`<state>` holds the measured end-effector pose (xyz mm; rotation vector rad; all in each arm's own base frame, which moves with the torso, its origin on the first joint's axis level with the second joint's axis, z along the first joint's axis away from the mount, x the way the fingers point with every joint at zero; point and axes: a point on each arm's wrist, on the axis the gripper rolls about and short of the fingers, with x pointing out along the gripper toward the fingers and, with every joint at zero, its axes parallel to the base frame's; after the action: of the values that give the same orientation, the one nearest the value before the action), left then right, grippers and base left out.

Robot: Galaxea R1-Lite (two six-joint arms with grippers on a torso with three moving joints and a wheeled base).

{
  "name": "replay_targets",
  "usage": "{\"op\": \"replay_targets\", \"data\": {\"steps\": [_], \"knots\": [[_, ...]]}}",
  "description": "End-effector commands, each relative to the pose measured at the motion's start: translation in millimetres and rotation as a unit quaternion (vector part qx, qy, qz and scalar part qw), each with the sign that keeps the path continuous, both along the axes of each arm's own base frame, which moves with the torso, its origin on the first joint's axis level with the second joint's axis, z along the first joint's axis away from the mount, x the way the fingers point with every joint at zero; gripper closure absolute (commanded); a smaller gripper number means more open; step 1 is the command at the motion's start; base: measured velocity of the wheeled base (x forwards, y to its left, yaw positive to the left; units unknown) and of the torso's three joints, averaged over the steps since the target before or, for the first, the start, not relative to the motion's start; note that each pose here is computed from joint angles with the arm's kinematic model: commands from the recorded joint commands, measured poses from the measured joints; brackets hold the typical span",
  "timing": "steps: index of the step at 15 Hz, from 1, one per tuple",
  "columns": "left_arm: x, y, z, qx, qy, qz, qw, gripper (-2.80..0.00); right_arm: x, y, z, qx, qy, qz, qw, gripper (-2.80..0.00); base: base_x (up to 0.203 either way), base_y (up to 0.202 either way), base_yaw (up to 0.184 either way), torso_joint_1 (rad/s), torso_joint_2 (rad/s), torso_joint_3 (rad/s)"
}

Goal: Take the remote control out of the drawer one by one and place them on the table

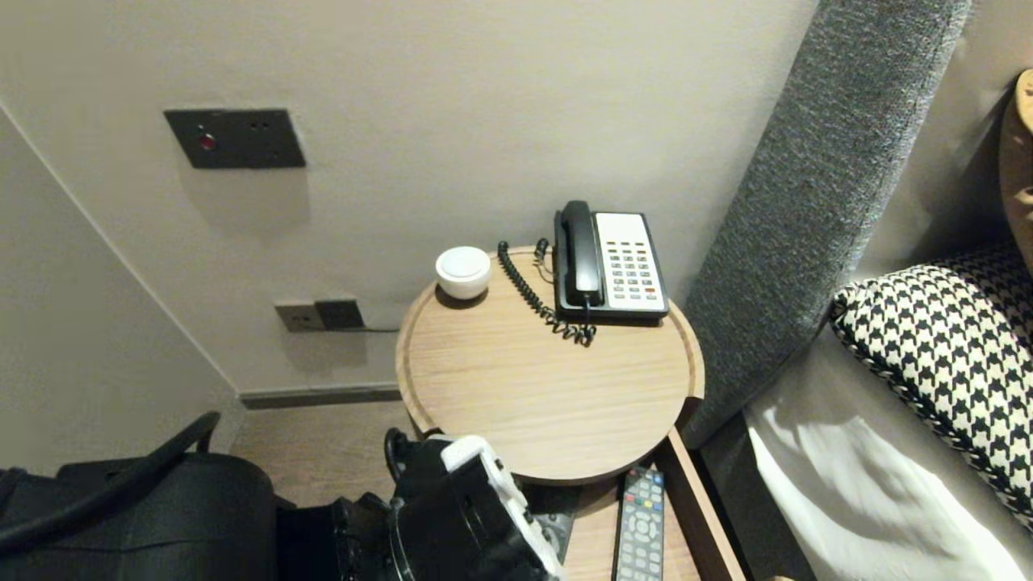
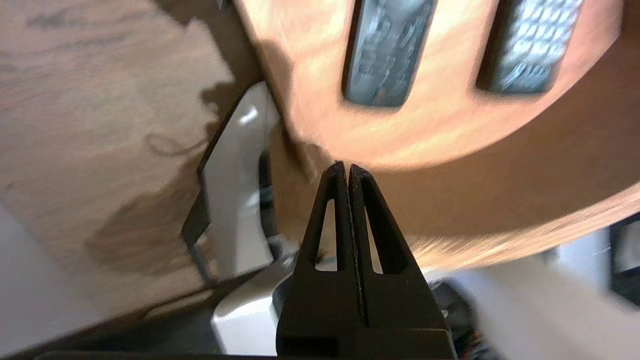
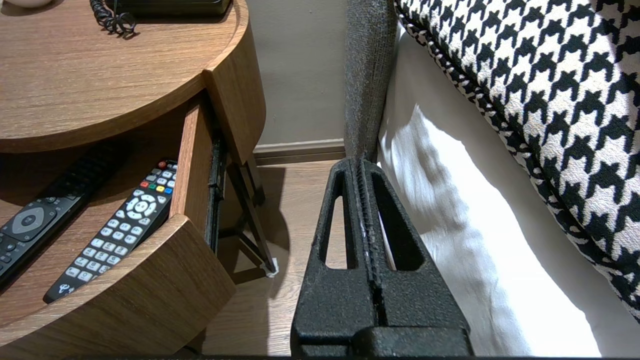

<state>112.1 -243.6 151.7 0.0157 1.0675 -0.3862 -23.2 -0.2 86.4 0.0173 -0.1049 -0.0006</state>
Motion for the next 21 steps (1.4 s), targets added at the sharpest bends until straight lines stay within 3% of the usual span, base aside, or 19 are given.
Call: {"op": "replay_targets", "data": {"steps": [1,12,13,19,21], "knots": [[15.2,-6.7,17.7,-0.025,-0.015,0.008,0.9995,0.0,3.3,0.0,-11.0,0.0,0.02,0.0,1.0,0.0,0.0,0.0,0.0,0.0,0.0,0.0],[35.3,-53.6,-22.2,0.017,0.014,-0.015,0.9996,0.0,3.3,0.0,-11.0,0.0,0.02,0.0,1.0,0.0,0.0,0.0,0.0,0.0,0.0,0.0],[35.6,-56.6,-24.9,0.013,0.012,-0.016,0.9997,-2.8,3.3,0.0,-11.0,0.0,0.02,0.0,1.0,0.0,0.0,0.0,0.0,0.0,0.0,0.0],[33.9,-73.4,-32.6,-0.017,-0.018,-0.044,0.9987,-2.8,3.3,0.0,-11.0,0.0,0.02,0.0,1.0,0.0,0.0,0.0,0.0,0.0,0.0,0.0],[35.2,-75.7,-43.7,0.005,-0.03,-0.048,0.9984,-2.8,3.3,0.0,-11.0,0.0,0.02,0.0,1.0,0.0,0.0,0.0,0.0,0.0,0.0,0.0]]}}
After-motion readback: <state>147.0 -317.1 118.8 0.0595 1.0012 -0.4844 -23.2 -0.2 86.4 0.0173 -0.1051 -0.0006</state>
